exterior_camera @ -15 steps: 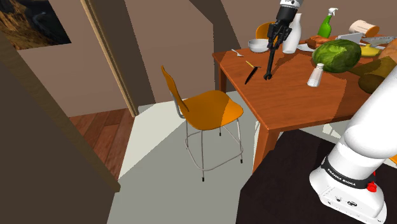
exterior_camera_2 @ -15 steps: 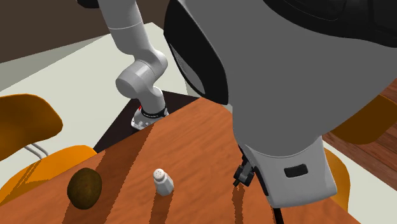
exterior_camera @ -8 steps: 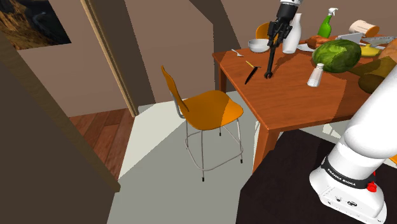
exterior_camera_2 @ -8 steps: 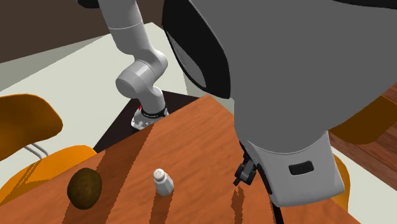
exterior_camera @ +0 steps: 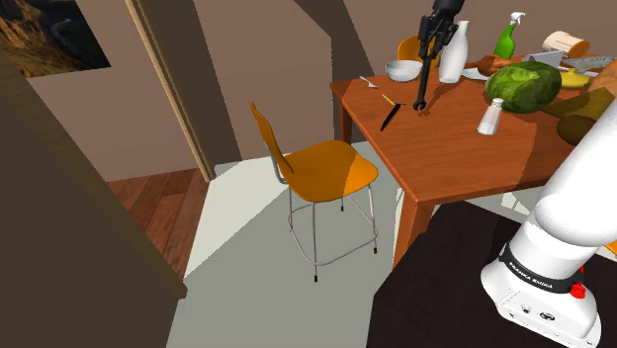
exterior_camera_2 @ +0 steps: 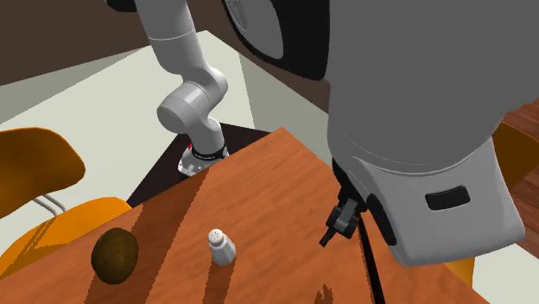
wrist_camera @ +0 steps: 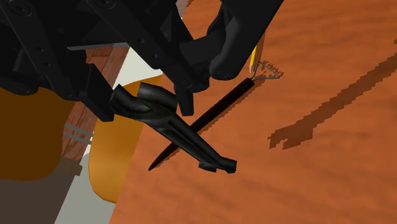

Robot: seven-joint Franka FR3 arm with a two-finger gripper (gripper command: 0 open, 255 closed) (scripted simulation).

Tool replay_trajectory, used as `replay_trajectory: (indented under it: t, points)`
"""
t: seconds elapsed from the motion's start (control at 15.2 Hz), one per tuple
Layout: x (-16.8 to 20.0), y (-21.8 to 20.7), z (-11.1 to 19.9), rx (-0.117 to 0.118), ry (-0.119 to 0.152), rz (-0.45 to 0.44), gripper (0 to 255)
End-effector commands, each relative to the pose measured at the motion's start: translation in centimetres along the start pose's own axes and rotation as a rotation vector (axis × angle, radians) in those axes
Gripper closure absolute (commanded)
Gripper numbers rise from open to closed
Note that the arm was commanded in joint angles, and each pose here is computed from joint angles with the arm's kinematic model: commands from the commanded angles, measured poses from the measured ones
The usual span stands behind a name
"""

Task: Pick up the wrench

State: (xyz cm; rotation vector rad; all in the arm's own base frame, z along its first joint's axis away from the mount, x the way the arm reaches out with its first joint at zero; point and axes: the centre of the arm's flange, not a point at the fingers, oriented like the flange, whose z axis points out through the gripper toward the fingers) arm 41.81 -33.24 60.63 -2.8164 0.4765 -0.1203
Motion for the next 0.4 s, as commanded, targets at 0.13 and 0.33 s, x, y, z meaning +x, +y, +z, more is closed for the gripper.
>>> replay_trajectory:
  t: [0.13, 0.33]
  points:
    - [0.0, -0.6, -2.0, 0.0, 0.0, 0.0, 255]
    - [0.0, -0.8, -2.6, 0.0, 0.0, 0.0, 255]
